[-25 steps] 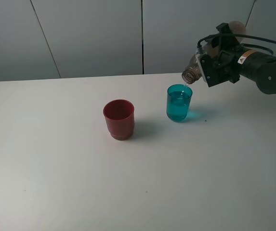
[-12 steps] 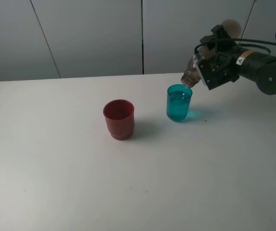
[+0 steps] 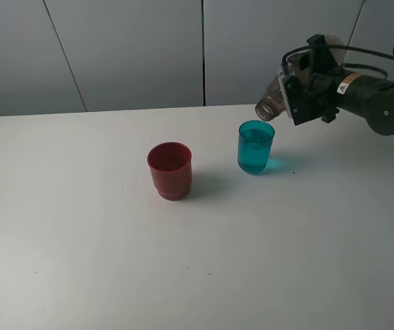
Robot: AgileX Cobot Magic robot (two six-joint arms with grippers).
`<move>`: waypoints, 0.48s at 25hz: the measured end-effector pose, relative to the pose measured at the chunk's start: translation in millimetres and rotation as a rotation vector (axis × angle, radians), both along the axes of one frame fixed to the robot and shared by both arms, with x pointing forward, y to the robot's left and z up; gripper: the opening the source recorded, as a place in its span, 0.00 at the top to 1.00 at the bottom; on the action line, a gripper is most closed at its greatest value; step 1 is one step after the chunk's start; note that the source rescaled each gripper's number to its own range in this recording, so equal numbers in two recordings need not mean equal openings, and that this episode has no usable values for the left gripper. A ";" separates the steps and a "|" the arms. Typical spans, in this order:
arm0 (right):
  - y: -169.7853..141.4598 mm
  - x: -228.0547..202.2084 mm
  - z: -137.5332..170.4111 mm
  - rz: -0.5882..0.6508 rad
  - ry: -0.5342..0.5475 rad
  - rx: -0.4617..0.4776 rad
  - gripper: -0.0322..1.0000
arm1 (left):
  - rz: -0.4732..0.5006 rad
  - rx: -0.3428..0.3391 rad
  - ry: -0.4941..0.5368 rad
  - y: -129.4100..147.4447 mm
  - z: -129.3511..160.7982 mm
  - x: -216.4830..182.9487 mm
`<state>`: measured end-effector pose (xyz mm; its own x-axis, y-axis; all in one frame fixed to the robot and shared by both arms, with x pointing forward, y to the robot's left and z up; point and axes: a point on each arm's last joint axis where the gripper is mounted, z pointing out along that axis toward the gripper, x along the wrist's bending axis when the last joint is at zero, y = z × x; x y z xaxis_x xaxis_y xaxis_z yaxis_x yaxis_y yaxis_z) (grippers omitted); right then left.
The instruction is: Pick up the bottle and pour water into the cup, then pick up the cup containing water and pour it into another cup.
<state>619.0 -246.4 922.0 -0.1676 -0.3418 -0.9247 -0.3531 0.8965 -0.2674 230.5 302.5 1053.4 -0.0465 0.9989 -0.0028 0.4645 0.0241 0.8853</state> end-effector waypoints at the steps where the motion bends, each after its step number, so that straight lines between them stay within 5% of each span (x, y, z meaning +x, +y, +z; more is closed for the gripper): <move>1: -0.3 -0.3 -0.3 -0.015 0.022 0.039 0.95 | 0.000 0.000 0.000 0.0 0.0 0.0; 7: -1.0 -2.1 9.4 -0.104 0.108 0.310 0.95 | 0.000 0.000 0.000 0.0 0.0 0.0; 12: -1.5 -4.7 30.0 -0.197 0.170 0.672 0.95 | 0.000 0.000 0.000 0.0 0.0 0.0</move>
<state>614.3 -247.9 952.0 -0.3282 0.3431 -0.8801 -0.1557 0.8993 0.4087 230.5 302.5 1053.4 -0.0465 0.9989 -0.0028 0.4645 0.0241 0.8853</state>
